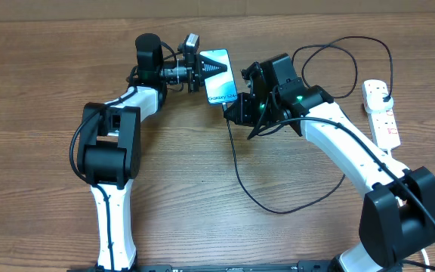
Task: Plug charger to phone and switch on socket
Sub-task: 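Hold the plug seated in the port while the left gripper holds the phone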
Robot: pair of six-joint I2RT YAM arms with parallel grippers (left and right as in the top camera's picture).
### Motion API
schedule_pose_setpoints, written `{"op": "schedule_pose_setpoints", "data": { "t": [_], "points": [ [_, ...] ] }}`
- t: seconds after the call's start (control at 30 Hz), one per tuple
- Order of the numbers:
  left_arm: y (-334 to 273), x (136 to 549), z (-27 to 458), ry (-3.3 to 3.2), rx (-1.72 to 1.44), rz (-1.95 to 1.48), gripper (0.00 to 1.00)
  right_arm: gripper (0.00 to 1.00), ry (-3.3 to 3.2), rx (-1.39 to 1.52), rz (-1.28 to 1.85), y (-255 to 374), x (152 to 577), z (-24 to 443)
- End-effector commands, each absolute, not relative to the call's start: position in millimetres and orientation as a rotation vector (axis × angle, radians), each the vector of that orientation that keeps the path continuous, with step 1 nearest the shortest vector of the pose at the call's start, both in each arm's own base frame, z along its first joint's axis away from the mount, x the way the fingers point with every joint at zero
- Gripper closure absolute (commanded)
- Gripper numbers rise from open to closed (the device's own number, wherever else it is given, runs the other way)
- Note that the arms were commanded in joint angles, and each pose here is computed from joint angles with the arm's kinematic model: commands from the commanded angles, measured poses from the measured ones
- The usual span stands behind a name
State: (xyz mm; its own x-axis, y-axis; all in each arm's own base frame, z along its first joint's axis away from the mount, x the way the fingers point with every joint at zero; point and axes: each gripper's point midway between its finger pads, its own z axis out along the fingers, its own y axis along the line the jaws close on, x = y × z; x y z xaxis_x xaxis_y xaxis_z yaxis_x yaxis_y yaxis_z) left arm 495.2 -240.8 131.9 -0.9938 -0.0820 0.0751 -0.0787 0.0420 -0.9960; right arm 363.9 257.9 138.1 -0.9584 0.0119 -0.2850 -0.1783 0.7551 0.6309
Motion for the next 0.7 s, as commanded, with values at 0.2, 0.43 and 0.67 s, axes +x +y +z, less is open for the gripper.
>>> {"op": "schedule_pose_setpoints", "data": {
  "t": [0.2, 0.43, 0.67],
  "points": [
    [-260.9, 477.6, 150.9, 2.242, 0.078, -2.195, 0.96, 0.96, 2.66, -0.113, 0.992, 257.0, 371.7, 137.9],
    [-266.9, 469.5, 151.7, 2.254, 0.125, -2.218, 0.96, 0.96, 2.645, -0.075, 0.959, 254.1, 378.8, 138.1],
    [-276.6, 457.9, 153.1, 2.267, 0.2, -2.245, 0.96, 0.96, 2.616, -0.069, 0.954, 253.6, 385.5, 141.3]
  ]
}}
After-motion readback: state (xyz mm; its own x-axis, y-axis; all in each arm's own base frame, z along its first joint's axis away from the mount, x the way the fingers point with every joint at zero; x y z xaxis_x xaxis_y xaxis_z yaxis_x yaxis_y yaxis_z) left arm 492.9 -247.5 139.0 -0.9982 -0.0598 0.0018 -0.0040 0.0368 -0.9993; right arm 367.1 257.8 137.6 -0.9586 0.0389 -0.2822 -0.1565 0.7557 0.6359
